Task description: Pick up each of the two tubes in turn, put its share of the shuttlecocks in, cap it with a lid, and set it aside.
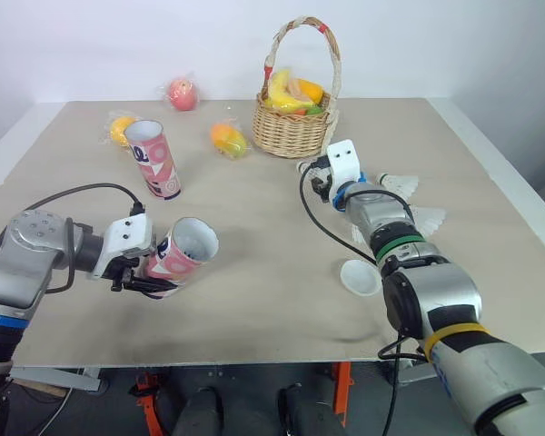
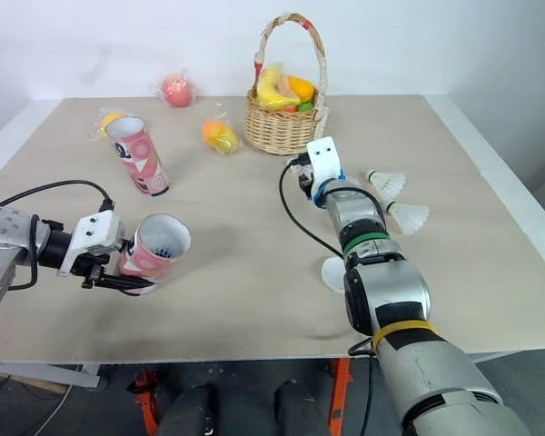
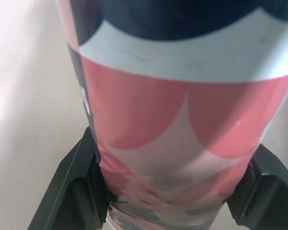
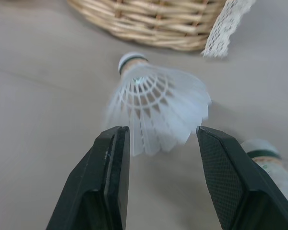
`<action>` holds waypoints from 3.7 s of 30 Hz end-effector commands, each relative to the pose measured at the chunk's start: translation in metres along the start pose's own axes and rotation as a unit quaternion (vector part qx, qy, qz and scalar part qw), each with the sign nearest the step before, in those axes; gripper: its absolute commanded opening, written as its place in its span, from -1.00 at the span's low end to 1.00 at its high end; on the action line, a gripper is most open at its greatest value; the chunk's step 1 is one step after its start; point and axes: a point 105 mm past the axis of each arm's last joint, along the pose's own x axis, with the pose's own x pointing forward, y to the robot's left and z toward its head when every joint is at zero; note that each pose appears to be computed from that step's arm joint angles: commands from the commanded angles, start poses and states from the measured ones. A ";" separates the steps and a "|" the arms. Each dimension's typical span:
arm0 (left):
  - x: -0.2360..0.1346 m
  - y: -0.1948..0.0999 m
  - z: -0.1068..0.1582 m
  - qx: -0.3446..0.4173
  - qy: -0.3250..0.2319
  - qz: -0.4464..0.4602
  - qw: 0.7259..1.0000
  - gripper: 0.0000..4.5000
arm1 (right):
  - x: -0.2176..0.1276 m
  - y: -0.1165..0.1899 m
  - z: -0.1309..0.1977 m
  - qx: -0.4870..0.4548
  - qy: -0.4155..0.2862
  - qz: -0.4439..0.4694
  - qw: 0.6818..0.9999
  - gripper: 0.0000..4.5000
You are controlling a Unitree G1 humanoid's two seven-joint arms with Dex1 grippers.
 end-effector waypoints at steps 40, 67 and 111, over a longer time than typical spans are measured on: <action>0.009 -0.016 -0.004 -0.013 0.006 -0.038 0.999 0.19 | 0.003 0.075 0.046 -0.060 -0.073 0.070 0.993 0.10; 0.012 -0.018 -0.004 -0.020 -0.001 -0.039 0.999 0.19 | 0.004 0.019 0.037 0.057 -0.046 -0.003 0.997 0.10; 0.010 -0.019 -0.003 -0.017 0.003 -0.042 0.999 0.19 | 0.002 0.055 0.031 0.025 -0.045 0.081 0.995 0.10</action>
